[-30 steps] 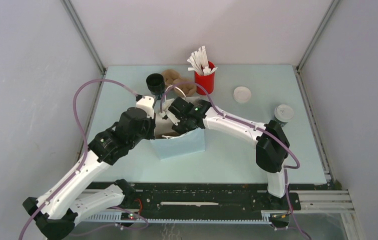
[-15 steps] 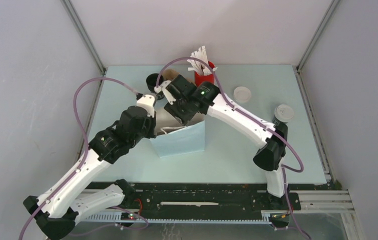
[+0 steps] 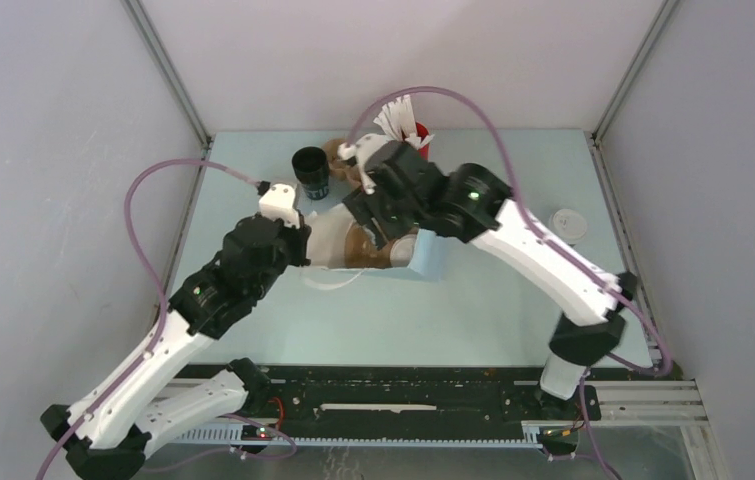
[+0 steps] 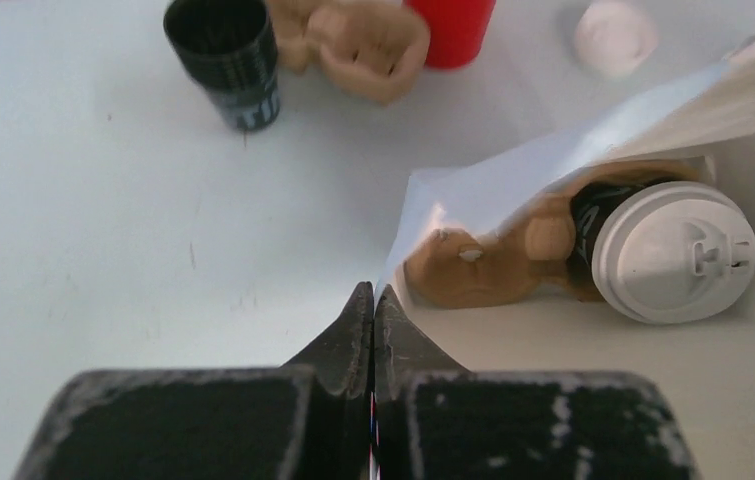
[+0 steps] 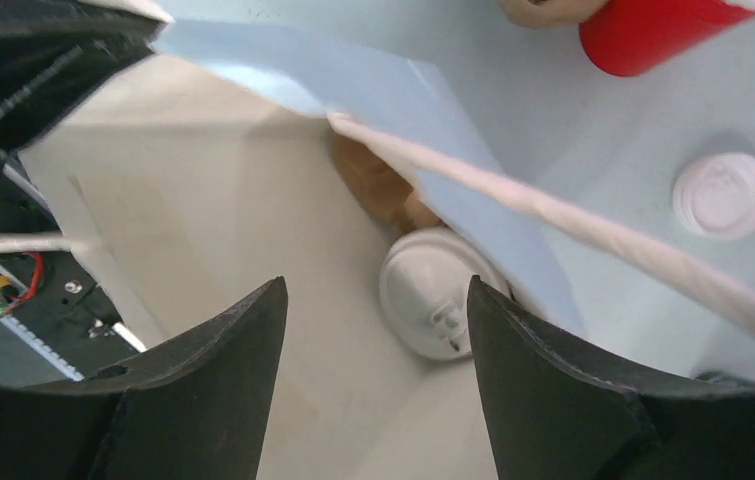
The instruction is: Pack the takeout coffee
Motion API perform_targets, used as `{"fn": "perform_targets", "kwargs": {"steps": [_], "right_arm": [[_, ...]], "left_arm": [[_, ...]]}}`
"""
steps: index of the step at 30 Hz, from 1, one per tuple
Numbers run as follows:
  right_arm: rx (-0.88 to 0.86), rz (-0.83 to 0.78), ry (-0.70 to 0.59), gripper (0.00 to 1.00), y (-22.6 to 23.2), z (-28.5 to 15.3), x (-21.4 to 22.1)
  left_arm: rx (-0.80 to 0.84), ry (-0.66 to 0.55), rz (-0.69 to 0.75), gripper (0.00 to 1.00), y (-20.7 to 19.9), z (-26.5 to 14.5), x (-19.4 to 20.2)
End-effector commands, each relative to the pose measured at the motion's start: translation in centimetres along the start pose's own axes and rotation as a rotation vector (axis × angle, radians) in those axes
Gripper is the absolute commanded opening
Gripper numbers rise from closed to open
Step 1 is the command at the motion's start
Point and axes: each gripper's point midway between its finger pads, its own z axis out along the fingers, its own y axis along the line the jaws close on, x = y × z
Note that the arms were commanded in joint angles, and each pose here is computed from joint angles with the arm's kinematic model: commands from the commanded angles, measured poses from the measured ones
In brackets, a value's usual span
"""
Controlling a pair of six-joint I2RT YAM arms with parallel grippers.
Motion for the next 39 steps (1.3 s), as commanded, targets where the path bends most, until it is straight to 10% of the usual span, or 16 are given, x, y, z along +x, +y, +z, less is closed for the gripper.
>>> {"fn": "perform_targets", "kwargs": {"steps": [1,9,26,39], "right_arm": [[0.059,0.197,-0.175,0.76,-3.0,-6.1,-1.0],[-0.466,0.114,-0.379,0.89,5.2,-10.8,-1.4],[-0.566,0.025,-0.177,0.85,11.0,-7.6,0.6],[0.204,0.555,-0.404,0.88,-14.5,-12.5,1.8]], "left_arm": [[0.012,-0.263,0.005,0.00,0.5,-0.7,-3.5],[-0.037,-0.267,0.044,0.00,1.2,0.2,-2.8],[-0.071,0.052,-0.030,0.00,0.9,-0.2,0.6],[-0.018,0.114,-0.027,0.00,-0.1,-0.8,0.9]]}}
